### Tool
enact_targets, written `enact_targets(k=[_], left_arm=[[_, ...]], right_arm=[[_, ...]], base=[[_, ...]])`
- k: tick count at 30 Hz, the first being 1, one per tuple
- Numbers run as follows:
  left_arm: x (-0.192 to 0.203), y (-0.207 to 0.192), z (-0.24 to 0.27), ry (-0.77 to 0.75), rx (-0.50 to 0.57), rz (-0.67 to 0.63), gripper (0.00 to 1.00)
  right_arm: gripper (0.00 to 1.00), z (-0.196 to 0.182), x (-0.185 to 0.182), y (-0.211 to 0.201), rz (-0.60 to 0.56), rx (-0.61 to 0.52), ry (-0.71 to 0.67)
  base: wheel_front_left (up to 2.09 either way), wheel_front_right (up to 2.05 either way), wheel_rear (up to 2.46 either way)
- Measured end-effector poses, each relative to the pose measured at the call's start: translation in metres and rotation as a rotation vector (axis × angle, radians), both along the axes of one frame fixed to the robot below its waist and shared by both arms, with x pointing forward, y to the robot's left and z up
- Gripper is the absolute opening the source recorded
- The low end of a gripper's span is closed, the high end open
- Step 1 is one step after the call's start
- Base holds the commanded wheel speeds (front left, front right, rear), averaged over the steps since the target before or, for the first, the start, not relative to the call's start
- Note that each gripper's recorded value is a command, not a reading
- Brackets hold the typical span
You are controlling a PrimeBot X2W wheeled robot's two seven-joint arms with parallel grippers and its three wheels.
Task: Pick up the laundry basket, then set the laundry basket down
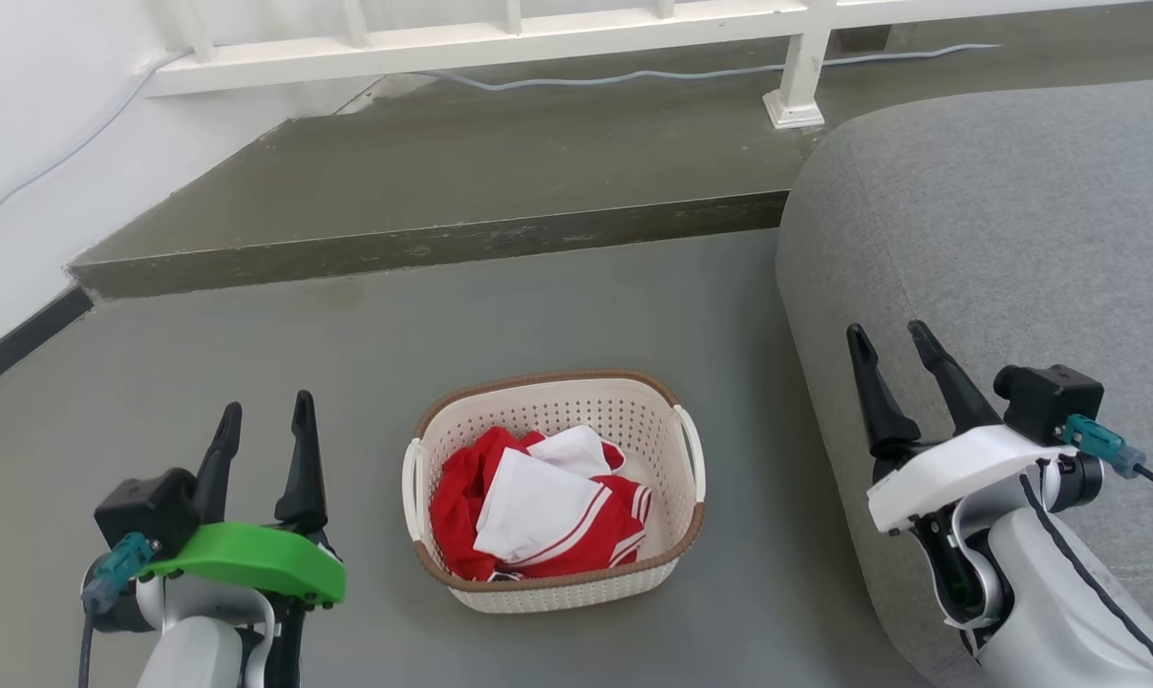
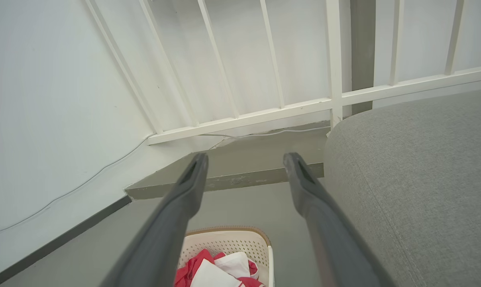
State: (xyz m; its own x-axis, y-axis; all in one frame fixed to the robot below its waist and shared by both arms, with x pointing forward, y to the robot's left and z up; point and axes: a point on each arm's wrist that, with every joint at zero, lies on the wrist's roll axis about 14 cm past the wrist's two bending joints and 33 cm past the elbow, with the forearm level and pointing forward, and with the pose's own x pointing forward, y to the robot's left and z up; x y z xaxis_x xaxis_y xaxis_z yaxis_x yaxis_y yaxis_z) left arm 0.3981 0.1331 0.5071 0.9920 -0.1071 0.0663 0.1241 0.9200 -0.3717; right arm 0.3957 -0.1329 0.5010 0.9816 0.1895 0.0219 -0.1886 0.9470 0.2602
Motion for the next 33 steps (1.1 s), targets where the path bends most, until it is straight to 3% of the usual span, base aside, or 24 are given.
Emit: enact_targets(k=[33], left_arm=[[-0.0094, -0.0030, -0.0083, 0.017, 0.023, -0.009, 1.00]], right_arm=[[1.00, -0.0071, -0.0091, 0.0007, -0.003, -0.039, 0.002]], base=[[0.00, 0.00, 0.00]])
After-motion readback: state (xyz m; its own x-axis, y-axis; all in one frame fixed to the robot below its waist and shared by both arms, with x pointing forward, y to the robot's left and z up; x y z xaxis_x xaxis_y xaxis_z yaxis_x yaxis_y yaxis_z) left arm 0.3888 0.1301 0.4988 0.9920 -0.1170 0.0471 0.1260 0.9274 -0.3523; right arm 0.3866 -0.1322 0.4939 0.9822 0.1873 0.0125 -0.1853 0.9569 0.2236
